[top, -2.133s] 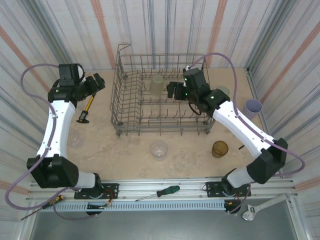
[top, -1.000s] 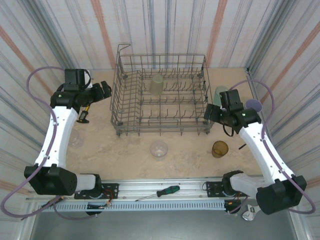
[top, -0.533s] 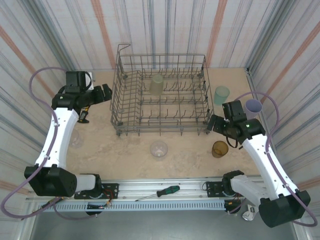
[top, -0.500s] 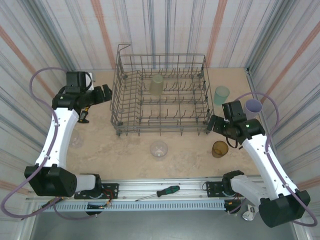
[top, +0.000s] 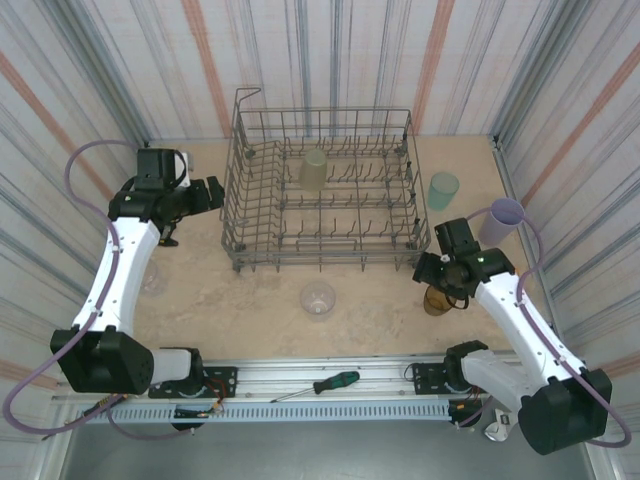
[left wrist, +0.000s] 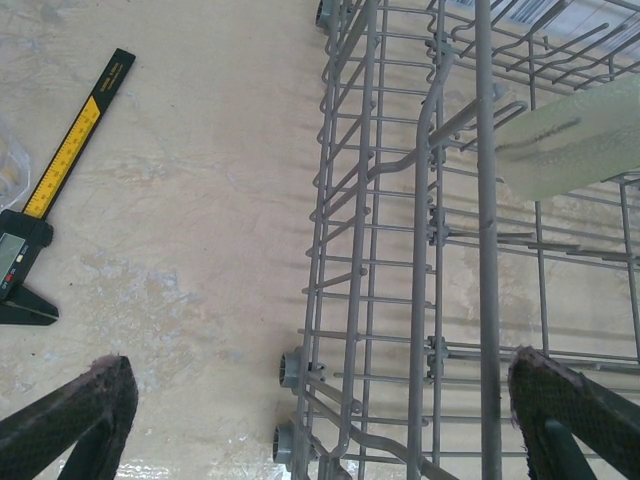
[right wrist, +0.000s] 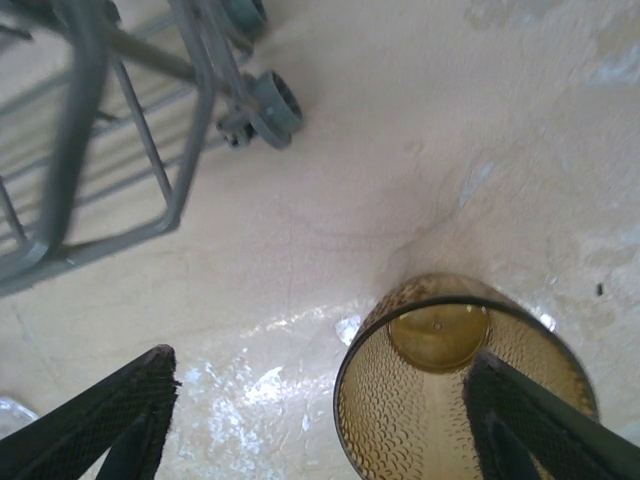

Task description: Load the cups into the dish rack

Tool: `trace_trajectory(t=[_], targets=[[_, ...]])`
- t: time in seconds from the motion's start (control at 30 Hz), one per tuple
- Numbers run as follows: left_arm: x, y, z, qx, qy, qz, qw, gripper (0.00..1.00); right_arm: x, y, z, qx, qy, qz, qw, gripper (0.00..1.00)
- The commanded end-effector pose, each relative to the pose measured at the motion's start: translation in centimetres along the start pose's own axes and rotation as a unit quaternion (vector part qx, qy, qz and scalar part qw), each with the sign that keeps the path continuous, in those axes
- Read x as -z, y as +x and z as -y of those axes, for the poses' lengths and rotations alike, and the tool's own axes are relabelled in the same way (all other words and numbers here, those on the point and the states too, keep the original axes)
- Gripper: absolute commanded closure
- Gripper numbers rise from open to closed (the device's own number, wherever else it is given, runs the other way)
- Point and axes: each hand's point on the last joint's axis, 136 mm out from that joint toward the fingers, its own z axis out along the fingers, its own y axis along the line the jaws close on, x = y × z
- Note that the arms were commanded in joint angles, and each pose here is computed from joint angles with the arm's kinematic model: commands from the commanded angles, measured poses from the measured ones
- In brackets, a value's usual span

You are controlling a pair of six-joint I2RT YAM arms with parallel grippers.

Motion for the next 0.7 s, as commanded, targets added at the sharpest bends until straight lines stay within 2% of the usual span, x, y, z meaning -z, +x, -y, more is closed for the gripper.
trace_trajectory(t=[0.0,0.47,0.67], targets=[[-0.1,-0.1,-0.1,-0.011,-0.004,0.003,1.000,0.01,-0.8,0.7,-0.1,-0.009,0.002,-0.007,1.000,0.24],[-0.3,0.2,-0.3,-0.007,-0.009,0.003,1.000,0.01,-3.3,1.6,1.2,-0.004,0.047,-0.027,0.999,0.41],[-0.1,0.3,-0.4,-0.005,-0.009,0.005,1.000,0.01,-4.0,1.9,1.2,-0.002,0.043,-0.035,0.998,0.58]])
